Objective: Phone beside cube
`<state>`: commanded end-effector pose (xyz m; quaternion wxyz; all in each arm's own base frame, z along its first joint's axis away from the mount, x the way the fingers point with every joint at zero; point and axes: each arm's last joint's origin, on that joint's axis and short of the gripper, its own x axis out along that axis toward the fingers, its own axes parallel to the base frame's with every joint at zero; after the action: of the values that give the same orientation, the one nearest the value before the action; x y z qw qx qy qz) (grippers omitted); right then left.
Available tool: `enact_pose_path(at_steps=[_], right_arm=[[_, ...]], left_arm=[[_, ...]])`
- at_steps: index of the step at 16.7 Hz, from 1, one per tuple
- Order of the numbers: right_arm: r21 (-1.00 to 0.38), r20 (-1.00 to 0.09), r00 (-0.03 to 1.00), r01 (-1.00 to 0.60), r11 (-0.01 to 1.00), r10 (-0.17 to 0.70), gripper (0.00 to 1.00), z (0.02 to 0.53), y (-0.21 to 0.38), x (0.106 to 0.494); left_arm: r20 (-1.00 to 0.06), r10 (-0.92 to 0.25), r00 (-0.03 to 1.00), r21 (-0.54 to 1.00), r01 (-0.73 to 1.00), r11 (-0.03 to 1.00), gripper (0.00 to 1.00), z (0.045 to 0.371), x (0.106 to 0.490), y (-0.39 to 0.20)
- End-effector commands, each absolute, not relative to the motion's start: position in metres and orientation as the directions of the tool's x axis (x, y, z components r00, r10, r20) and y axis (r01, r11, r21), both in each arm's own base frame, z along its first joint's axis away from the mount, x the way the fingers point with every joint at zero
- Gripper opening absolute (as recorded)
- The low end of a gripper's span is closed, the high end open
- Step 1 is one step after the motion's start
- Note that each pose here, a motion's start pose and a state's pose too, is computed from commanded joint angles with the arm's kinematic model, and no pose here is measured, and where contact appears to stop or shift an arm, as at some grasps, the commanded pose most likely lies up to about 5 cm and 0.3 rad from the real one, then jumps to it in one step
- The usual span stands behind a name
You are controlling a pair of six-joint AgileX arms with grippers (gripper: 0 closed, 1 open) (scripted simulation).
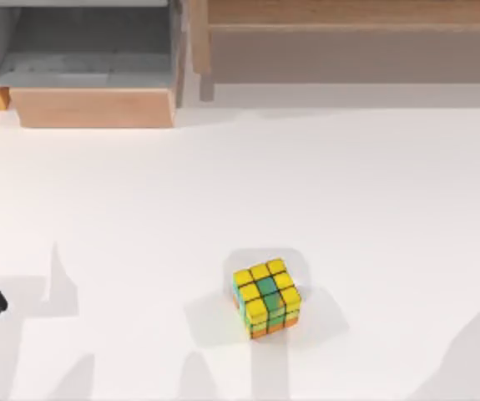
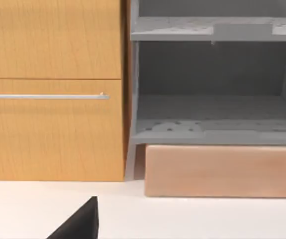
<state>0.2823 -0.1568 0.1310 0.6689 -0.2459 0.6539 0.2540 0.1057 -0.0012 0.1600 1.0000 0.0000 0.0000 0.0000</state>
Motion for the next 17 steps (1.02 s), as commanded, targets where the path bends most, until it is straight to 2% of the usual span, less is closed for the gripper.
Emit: enact_pose_path(at_steps=[5,9,13,17], right_arm=[[0.004,-1.0,0.015,-0.66,0.752,0.019,0.0,0.133,-0.157,0.282],[-0.068,-0.996,0.087,-0.651,0.756,-0.015,0.0,0.156,-0.141,0.299],[-0.074,-0.992,0.126,-0.614,0.786,0.006,0.0,0.17,-0.096,0.323],[0.023,-0.994,0.079,-0.543,0.839,0.079,0.0,0.168,-0.032,0.336]], left_arm=[[0.0,0.0,1.0,0.0,0.0,1.0,1.0,0.16,0.106,-0.001],[0.0,0.0,1.0,0.0,0.0,1.0,1.0,0.16,0.106,-0.001],[0.0,0.0,1.0,0.0,0.0,1.0,1.0,0.16,0.106,-0.001],[0.0,0.0,1.0,0.0,0.0,1.0,1.0,0.16,0.106,-0.001]])
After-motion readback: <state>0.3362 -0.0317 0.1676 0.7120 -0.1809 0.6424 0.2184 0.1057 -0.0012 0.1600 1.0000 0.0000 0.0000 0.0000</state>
